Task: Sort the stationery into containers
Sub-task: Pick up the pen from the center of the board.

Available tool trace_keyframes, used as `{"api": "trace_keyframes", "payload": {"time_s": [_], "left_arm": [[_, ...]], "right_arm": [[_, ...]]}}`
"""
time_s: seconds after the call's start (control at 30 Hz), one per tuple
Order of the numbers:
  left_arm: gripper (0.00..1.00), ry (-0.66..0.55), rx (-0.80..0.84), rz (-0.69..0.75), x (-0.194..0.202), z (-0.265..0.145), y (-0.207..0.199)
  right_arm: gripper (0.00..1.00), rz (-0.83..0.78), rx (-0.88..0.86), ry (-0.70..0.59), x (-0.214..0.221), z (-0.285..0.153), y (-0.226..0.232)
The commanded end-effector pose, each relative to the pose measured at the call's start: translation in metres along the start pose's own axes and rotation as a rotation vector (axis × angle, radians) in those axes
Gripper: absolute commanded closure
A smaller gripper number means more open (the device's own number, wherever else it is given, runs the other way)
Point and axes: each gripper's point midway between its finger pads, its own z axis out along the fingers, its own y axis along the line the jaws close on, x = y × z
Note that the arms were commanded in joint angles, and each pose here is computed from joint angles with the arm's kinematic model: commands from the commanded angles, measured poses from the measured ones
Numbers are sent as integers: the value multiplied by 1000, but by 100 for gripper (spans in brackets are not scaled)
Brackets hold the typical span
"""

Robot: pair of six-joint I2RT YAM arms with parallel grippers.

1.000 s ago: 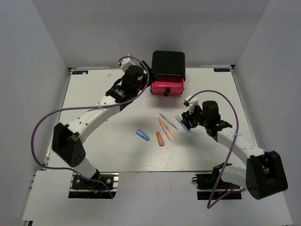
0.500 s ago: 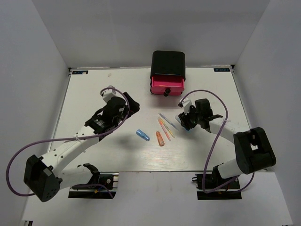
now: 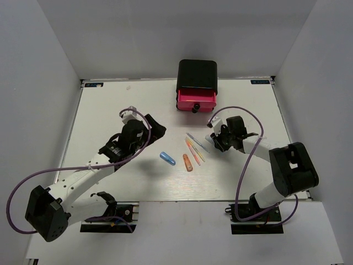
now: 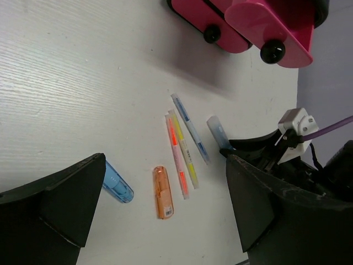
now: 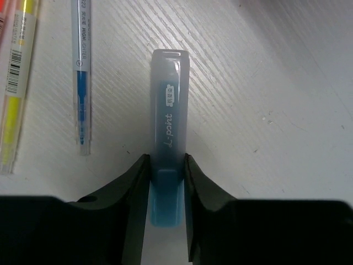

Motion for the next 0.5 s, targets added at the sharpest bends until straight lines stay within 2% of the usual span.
{"api": "trace_keyframes", "payload": {"time_s": [0.0,0.03,0.13,0.17,0.2,0.23,0.27,0.3,0.4,0.47], "left_arm": [[0,12,89,-11,1,0,-15],[2,15,85,-10,4,3,-13],[4,10,126,-7,3,5,-21],[7,13,153,5,3,4,-26],[7,24,153,11,8,9,-27],[9,24,172,18,9,10,-31],[10,35,181,18,11,12,-33],[10,33,182,29,12,15,-33],[11,50,205,29,16,26,-42],[11,77,212,44,22,35,-45]], "right_arm": [[76,-34,-5,20,6,-4,1],[82,-50,-14,5,2,-9,3],[83,-96,-25,-43,-13,-26,5],[88,-161,-23,-123,-35,-43,6],[88,-207,-67,-143,-41,-51,13],[90,-259,-64,-248,-68,-73,15],[90,-287,-56,-255,-72,-75,12],[90,-328,-92,-345,-91,-89,23],[90,-446,-103,-502,-130,-120,32],[90,-488,-101,-558,-153,-129,29]]}}
